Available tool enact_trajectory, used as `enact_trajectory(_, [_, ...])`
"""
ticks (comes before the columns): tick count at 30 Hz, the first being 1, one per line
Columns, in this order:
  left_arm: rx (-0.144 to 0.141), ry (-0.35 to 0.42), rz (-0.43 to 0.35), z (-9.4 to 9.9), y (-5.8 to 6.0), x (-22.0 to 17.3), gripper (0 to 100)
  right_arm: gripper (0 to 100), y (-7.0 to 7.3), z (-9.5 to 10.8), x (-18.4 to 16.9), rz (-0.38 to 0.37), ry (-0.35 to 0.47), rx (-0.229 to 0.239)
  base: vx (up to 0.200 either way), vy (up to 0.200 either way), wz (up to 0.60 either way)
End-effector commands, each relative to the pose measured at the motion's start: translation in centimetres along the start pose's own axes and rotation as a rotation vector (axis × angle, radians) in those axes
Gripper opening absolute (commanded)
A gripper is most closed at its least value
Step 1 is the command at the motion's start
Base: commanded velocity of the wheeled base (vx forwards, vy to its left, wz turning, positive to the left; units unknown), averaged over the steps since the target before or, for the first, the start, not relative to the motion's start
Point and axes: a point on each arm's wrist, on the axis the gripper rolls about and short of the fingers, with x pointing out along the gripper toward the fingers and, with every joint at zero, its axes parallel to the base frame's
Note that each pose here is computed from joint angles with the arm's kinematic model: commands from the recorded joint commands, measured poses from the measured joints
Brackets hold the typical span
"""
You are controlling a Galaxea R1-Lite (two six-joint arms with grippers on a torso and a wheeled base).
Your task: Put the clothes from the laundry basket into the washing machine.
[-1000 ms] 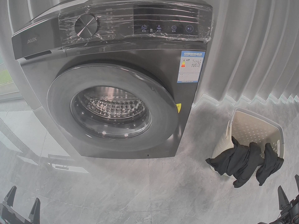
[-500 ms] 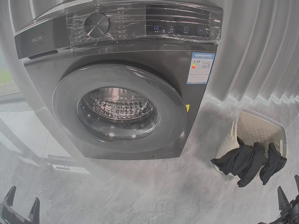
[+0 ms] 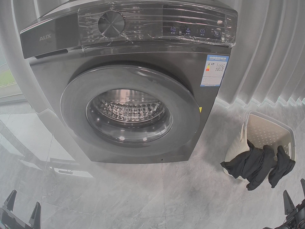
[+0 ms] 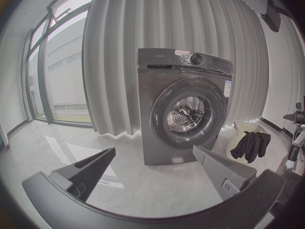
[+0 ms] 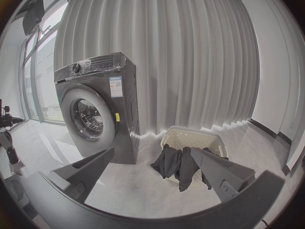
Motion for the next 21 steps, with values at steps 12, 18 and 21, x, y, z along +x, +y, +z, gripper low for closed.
enact_trajectory(12, [-0.003, 0.0, 0.001, -0.53, 0.0, 0.0, 100, 100, 0.0, -0.52, 0.0, 0.001, 0.001, 0.0, -0.017, 0.017, 0.0])
enact_trajectory(18, [-0.001, 0.0, 0.001, -0.53, 0.0, 0.0, 100, 100, 0.0, -0.52, 0.0, 0.001, 0.001, -0.002, -0.167, 0.2, 0.0])
enact_trajectory(21, [0.0, 0.0, 0.001, -0.53, 0.0, 0.0, 100, 100, 0.0, -0.52, 0.0, 0.001, 0.001, -0.002, 0.0, 0.067, 0.0])
